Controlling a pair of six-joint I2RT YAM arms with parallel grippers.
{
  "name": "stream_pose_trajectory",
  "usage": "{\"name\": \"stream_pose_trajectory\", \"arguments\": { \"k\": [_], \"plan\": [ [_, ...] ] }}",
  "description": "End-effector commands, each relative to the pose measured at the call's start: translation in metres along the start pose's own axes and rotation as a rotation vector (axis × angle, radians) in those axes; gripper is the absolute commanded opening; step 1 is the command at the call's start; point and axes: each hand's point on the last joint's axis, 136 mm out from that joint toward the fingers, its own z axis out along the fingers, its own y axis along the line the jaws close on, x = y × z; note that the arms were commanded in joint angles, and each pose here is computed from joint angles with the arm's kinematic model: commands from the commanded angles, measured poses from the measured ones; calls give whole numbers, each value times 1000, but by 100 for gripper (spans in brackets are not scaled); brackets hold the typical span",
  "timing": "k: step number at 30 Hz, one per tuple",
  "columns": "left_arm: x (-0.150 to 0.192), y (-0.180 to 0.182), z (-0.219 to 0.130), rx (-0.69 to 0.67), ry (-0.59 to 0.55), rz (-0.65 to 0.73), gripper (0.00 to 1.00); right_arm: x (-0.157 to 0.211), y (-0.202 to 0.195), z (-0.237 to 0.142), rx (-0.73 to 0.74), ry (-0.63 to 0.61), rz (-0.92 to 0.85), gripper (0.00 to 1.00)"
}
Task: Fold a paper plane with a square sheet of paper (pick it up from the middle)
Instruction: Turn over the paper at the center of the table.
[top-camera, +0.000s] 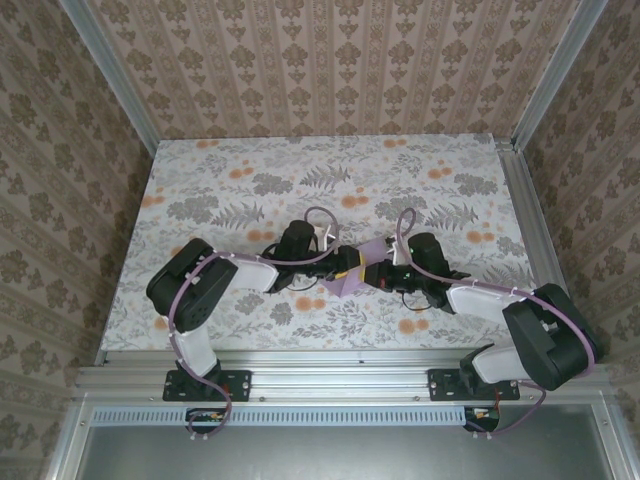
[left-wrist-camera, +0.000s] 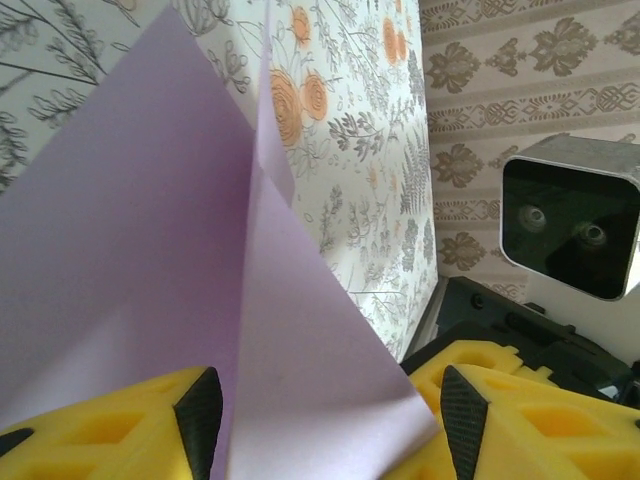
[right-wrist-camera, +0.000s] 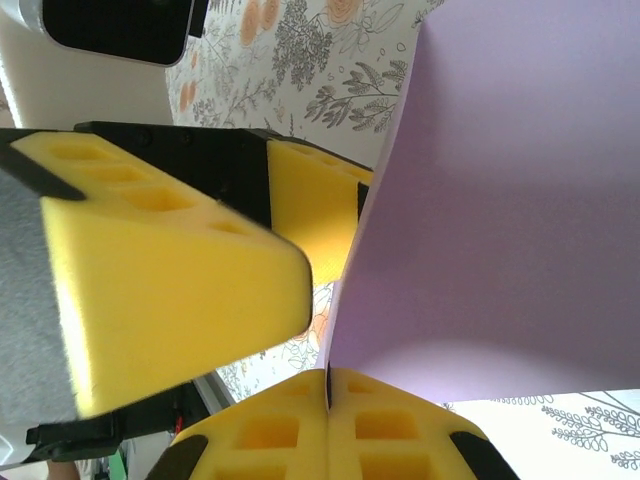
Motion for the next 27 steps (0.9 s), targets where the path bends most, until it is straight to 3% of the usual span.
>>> {"name": "stream_pose_trajectory", "arguments": {
  "k": [1,10,23,27],
  "plan": [
    [-3,-22,7,61,12,28,61,-4,8,-5,-45,-21,-29,0],
    [2,-13,8,13,35,42,46,-3,-5,-7,-26,-22,2,0],
    [4,-8,9,4,47,42,47,5,-17,-10,5,-6,31,0],
    [5,-8,10,10,53,44,38,5,-18,-9,7,-5,31,0]
  ]
}}
